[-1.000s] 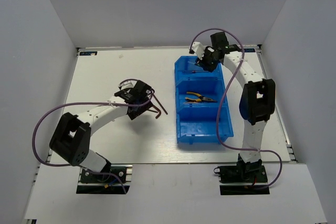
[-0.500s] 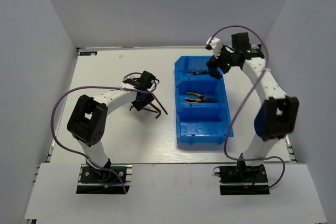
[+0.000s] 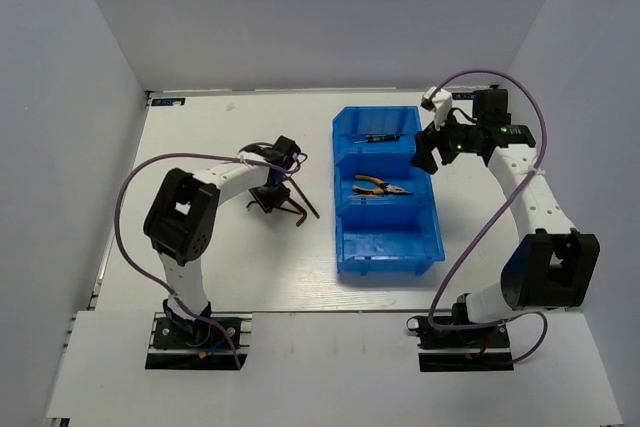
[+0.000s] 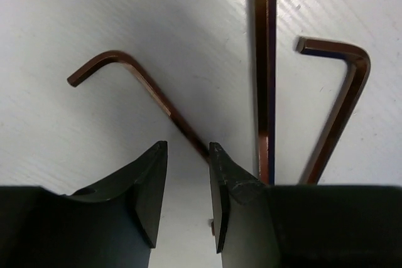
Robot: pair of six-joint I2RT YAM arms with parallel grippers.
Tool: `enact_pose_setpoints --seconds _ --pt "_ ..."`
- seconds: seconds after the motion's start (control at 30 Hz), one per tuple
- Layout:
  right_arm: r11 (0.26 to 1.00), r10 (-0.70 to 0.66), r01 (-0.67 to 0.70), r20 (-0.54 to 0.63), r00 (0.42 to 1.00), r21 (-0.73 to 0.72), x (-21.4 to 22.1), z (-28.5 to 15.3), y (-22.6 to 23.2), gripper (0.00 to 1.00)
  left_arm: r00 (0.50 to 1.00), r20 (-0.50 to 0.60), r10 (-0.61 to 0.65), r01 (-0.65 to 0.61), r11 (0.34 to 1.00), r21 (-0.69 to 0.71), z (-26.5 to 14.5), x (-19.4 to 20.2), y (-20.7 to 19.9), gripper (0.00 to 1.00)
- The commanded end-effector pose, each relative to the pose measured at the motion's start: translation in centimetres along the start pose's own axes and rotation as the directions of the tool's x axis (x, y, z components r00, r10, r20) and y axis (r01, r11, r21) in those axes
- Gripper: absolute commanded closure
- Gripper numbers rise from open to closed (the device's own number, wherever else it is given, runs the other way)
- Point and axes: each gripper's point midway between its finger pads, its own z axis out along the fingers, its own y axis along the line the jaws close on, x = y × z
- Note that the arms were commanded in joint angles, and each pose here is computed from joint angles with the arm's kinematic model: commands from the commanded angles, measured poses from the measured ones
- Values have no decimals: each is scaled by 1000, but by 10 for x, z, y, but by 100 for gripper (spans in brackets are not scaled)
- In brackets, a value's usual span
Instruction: Sort the tools into containers
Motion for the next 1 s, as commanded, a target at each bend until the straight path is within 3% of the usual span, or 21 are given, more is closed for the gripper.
enact_pose_setpoints --seconds 0.0,0.3,0.43,0.57,0.63,0.83,0.93,0.97 --pt "999 35 -33 80 996 -29 -15 -16 14 18 1000 10 -21 21 1000 -19 1 -10 -4 56" --pt "996 68 -62 93 993 -59 3 -25 35 18 999 -37 -24 22 999 -49 18 3 2 57" --pt "995 71 -63 115 991 -75 -3 -30 40 18 997 -67 -24 17 995 -103 30 19 24 75" --pt "991 117 -108 132 984 -76 -8 -38 36 18 995 -94 -29 18 993 -118 36 35 42 100" --pt "991 118 -107 139 983 -82 -10 -40 37 18 995 -98 -33 23 994 -104 34 38 47 100" --pt "986 121 -104 129 984 -134 -6 -43 49 18 992 19 126 -127 988 90 -14 1 10 100" --pt "981 115 -92 130 985 -172 -2 -42 58 18 962 138 235 -265 926 271 -60 -19 -19 100" --pt "981 114 -90 134 984 -175 -3 -44 58 22 949 192 250 -304 885 352 -75 -24 -38 100"
